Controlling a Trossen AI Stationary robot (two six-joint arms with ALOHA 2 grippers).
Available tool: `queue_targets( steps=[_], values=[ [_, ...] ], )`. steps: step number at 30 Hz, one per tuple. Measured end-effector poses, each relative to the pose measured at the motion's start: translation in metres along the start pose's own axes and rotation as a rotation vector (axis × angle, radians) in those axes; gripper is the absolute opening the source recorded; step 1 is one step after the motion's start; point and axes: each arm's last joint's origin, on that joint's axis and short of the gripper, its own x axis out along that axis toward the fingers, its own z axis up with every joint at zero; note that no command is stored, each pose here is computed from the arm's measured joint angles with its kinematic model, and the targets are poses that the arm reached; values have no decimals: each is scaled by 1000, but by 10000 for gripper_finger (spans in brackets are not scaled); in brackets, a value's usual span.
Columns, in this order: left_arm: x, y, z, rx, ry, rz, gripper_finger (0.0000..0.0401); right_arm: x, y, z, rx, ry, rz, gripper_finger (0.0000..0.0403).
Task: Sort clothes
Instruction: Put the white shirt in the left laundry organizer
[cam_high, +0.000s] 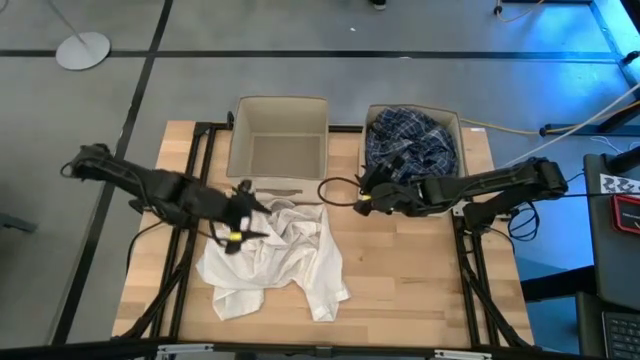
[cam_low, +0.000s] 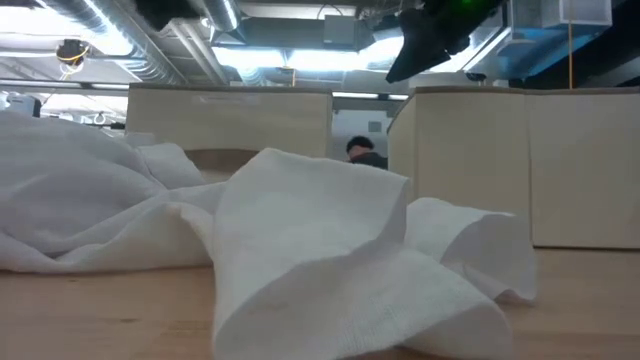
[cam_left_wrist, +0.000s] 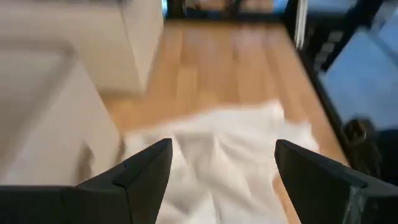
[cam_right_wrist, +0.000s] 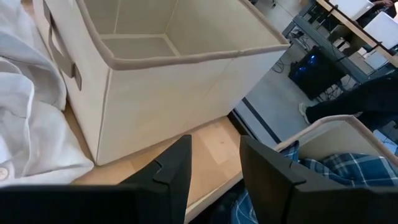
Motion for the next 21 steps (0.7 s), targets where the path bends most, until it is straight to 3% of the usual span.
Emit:
queue_targets(
  steps=[13, 21],
  values=[
    [51, -40, -57, -226, 512, 144, 276, 1, 4, -1, 21, 23, 98, 140],
    [70, -58, -76, -310, 643, 154, 276, 1, 6, -1, 21, 31, 148, 140]
  ],
)
